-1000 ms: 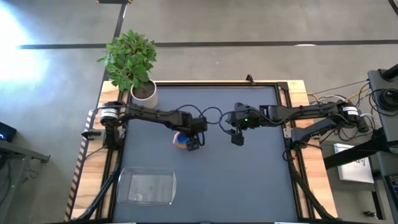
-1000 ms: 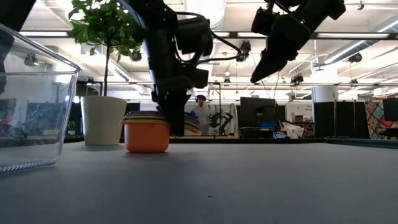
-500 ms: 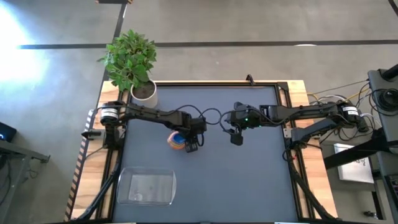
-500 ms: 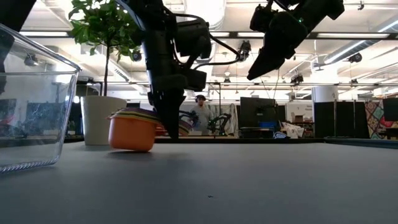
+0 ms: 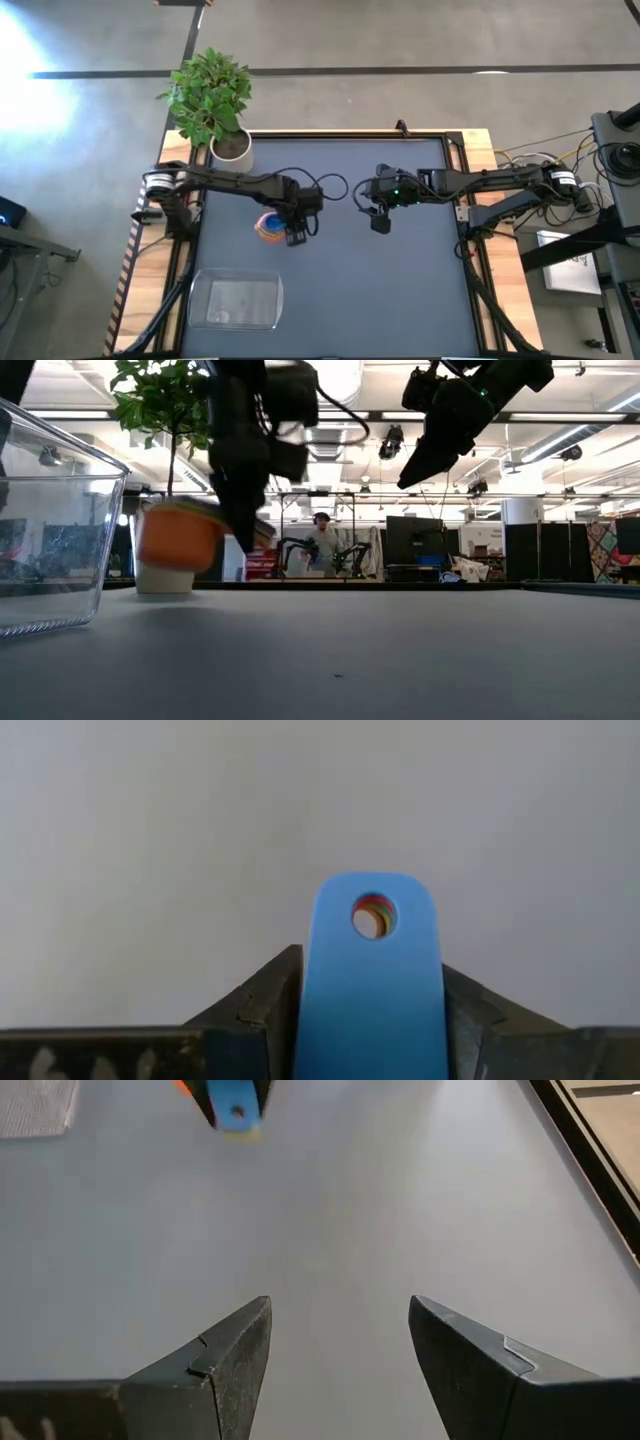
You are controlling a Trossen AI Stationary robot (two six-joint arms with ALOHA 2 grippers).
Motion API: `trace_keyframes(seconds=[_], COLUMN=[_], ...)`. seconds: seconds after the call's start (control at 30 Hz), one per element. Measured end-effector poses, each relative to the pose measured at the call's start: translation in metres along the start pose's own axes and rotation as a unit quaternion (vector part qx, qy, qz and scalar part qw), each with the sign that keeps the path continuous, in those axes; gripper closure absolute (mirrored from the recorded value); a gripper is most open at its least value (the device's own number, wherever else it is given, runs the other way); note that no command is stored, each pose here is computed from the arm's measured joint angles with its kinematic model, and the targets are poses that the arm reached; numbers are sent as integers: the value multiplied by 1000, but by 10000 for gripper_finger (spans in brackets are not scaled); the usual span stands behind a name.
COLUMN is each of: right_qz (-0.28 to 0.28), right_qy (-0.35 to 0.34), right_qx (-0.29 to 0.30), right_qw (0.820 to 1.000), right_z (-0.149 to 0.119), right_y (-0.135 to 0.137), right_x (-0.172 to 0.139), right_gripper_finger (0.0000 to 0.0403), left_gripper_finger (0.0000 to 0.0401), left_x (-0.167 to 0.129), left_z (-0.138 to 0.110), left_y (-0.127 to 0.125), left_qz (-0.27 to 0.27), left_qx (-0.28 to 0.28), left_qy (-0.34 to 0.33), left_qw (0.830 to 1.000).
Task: Nest measuring cups in basket
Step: Put the stacked measuring cups into the transparent bin
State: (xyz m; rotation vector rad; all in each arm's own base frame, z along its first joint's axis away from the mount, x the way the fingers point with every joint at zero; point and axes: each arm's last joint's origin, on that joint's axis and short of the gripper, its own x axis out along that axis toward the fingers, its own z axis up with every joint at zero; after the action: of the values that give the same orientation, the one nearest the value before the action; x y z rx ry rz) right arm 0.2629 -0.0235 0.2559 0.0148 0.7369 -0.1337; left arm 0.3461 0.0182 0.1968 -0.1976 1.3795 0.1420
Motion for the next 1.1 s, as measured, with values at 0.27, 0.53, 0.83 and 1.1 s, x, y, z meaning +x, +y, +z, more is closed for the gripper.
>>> trace_keyframes(seconds=[0.27, 0.53, 0.83, 1.1], right_qz=[0, 0, 0, 0], right_qy=[0, 5, 12, -1], right_qx=[1, 7, 14, 15], right_qw=[1000, 1000, 1000, 1000], right_z=[0, -3, -8, -5], right_y=[0, 0, 0, 0], right_x=[0, 2, 4, 4], right_gripper_finger=[177, 177, 177, 177], left_gripper_finger=[267, 269, 270, 271], left_x=[-53, -97, -127, -120], left_z=[-28, -65, -111, -140], left_y=[-14, -46, -89, -129], left_qz=[-10, -33, -51, -19], left_qx=[-11, -12, -37, -49], left_qy=[2, -44, -59, -57], left_qw=[1000, 998, 996, 997])
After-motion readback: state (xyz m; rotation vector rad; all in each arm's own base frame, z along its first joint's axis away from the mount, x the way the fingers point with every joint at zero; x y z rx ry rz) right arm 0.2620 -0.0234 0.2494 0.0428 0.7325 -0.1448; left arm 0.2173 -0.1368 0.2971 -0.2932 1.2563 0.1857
